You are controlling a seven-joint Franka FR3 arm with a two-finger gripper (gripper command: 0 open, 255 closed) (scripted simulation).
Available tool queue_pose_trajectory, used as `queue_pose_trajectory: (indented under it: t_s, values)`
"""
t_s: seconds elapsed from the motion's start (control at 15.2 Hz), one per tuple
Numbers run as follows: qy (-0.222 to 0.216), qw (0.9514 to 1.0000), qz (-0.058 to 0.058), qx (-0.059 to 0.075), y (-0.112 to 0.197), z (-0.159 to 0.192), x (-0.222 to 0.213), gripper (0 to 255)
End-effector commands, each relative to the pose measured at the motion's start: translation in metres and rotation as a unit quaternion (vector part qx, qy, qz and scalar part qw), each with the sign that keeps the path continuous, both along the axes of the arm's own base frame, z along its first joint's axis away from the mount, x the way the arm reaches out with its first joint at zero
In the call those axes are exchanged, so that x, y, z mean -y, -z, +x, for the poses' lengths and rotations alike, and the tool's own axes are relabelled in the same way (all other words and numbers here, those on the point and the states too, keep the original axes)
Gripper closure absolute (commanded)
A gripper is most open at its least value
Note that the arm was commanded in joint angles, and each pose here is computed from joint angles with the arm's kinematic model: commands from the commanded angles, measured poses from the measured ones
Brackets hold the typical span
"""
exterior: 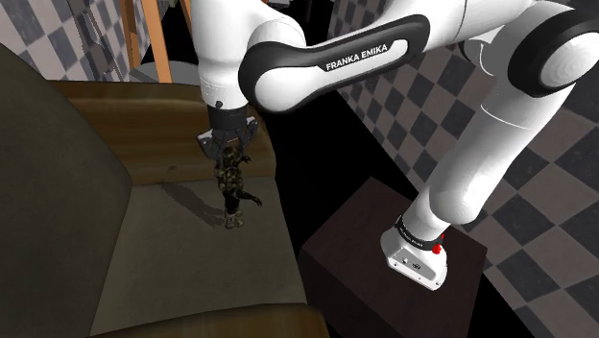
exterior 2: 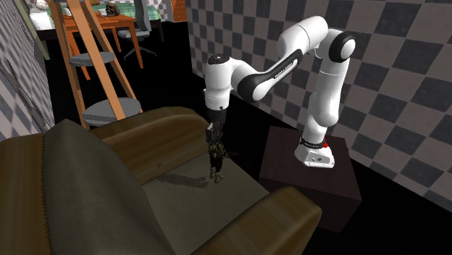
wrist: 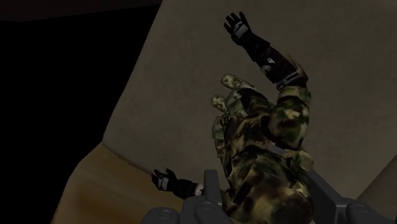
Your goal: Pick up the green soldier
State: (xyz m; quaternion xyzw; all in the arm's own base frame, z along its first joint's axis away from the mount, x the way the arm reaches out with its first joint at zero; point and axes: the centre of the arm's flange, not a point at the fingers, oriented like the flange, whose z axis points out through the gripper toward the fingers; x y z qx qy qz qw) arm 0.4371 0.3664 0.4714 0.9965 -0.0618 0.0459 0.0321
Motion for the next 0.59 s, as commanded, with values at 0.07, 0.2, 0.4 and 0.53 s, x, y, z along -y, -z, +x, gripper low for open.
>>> queue_pose_trajectory:
  t_s: [0.07, 0.2, 0.4, 0.53]
  values:
    - [0.0, 1.0, 0.0, 0.0, -0.017, 0.0, 0.001, 255]
    - [0.0, 1.0, 0.0, 0.0, -0.028, 0.0, 0.001, 255]
    - [0.0, 1.0, 0.0, 0.0, -0.044, 0.0, 0.001, 255]
    - [0.0, 1.0, 0.0, 0.0, -0.044, 0.0, 0.001, 255]
